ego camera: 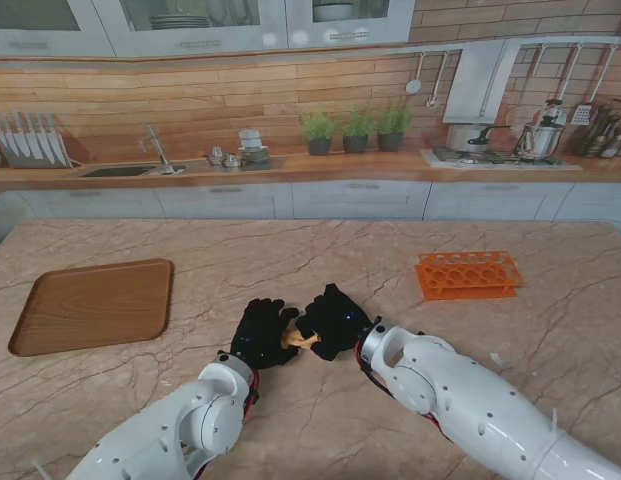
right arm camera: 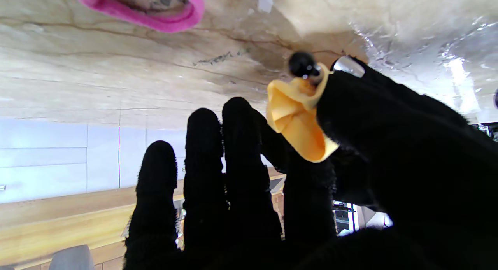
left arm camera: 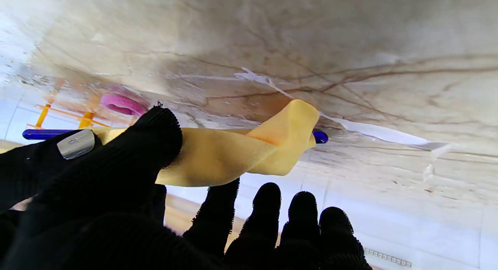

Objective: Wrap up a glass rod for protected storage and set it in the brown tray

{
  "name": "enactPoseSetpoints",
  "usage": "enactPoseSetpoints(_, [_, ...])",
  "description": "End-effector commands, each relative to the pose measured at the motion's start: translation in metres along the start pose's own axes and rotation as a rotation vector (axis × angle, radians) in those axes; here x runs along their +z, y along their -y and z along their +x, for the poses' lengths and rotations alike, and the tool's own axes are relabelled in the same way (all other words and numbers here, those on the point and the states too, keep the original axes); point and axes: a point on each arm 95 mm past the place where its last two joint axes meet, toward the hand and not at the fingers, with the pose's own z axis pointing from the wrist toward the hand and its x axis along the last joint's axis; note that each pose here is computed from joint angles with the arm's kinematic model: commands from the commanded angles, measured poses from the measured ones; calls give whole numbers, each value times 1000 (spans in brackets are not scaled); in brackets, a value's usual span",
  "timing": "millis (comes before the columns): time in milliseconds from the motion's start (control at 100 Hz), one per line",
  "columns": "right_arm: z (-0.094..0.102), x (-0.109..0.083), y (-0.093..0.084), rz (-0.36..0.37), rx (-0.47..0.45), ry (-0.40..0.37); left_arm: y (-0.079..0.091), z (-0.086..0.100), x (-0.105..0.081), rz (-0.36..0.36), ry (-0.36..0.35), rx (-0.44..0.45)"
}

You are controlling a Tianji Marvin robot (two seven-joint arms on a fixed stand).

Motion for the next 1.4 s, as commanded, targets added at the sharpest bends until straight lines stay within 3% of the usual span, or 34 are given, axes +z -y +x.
enactPoseSetpoints(0, [5, 2, -3, -6, 4, -19, -1, 5, 0, -15, -15, -15])
enactPoseSetpoints(220, [6, 5, -9, -28, -1, -39, -3, 12, 2, -55, -33, -46])
enactPoseSetpoints(330, [7, 6, -11, -39, -1, -43, -4, 17, 2, -59, -35, -110])
enactPoseSetpoints(790, [5, 8, -13, -58, 2, -42, -5, 23, 3, -37, -22, -276])
enactPoseSetpoints(1160, [1, 4, -14, -70, 3, -12, -2, 21, -1, -75, -55, -252])
enactPoseSetpoints(1390, [2, 1, -15, -59, 23, 2, -1, 24, -3, -48, -54, -259])
